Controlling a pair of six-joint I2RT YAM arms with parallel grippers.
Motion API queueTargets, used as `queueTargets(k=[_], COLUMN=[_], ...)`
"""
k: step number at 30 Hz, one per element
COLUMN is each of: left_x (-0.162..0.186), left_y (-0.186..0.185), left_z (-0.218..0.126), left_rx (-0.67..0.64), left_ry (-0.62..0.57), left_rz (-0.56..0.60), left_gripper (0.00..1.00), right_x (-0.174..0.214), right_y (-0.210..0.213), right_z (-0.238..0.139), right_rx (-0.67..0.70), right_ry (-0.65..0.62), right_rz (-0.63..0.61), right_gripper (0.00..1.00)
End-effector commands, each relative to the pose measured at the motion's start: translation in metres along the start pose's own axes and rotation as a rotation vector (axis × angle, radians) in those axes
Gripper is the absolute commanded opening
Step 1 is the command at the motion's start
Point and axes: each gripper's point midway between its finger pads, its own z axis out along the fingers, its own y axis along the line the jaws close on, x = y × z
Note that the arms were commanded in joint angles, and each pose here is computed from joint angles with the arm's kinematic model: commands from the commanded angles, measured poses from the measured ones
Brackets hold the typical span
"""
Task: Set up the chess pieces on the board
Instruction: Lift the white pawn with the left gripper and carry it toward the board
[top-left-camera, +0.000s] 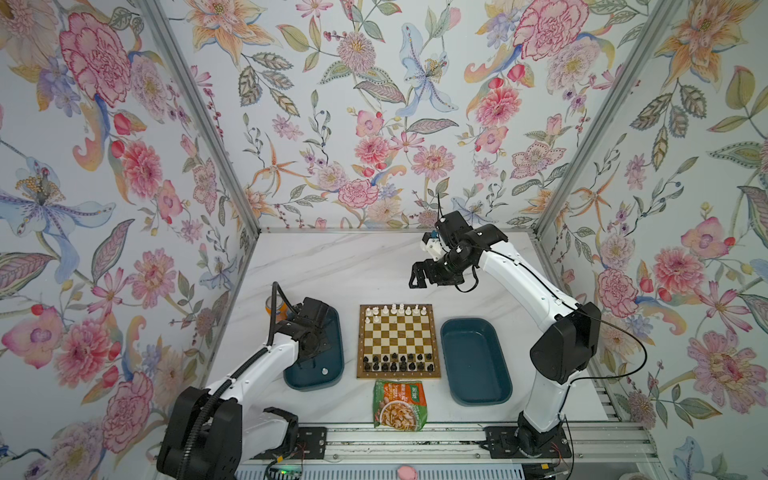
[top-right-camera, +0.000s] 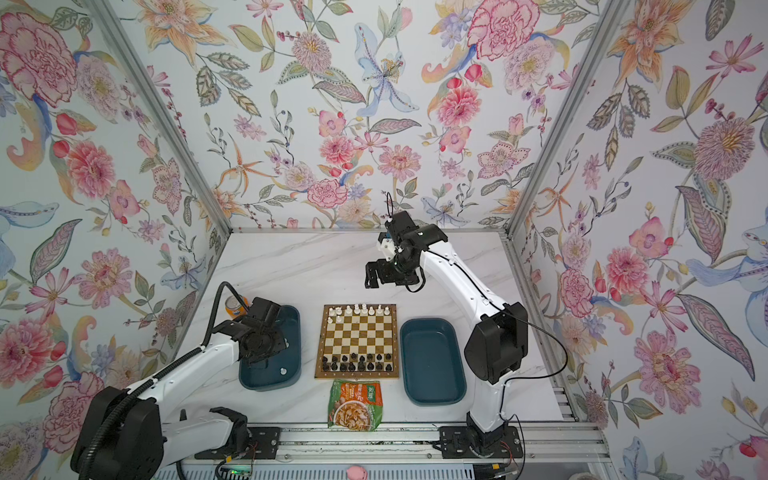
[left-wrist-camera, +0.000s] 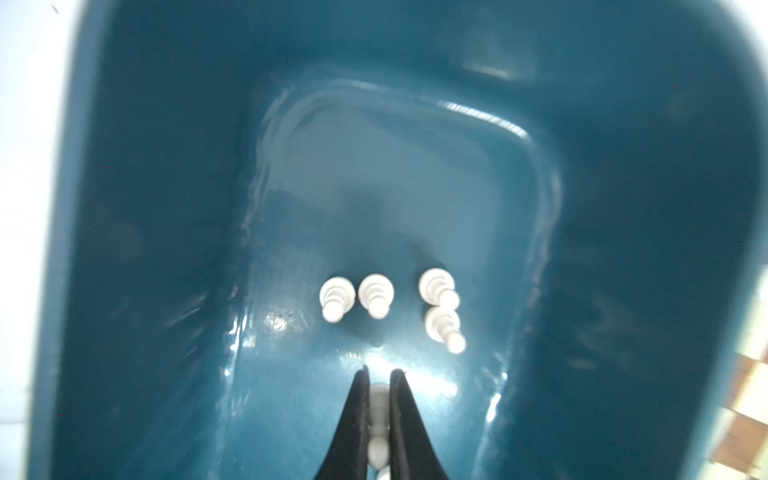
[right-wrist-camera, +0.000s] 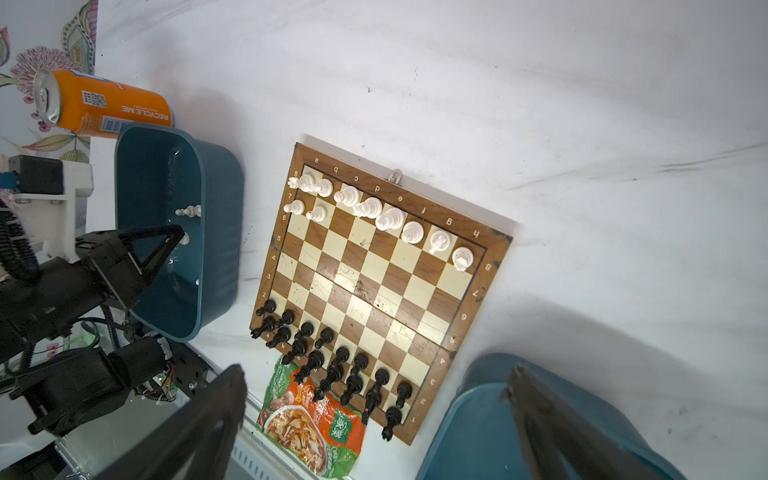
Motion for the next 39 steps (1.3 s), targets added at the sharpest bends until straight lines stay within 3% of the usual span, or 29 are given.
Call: queueTargets(k=[1,20,29,39], left_x=[-0.01,-0.068,-0.073,-0.04], left_y=[-0.001,-0.061,-0.14,-0.236], left_z=[-0.018,-0.079,-0.095,-0.068], left_rx=[0.006,0.149,0.239,0.303], left_ry=[-0.013,-0.139,-0.167,-0.088], left_rz=[0.013,0.03,0.139,0.316], left_gripper=[0.08,0.09,0.08,0.08], right_x=[-0.003,0.002,0.013,0.041], right_y=[0.007,-0.002,-0.021,-0.061], right_z=[-0.009,-0.021,-0.032,-0.053], right_rx=[-0.011,0.007,0.025,0.066], right_ry=[-0.015,-0.037,-0.05,-0.078], right_rz=[-0.01,-0.002,0.039,0.14], right_gripper=[0.99,0.99,0.99,0.99])
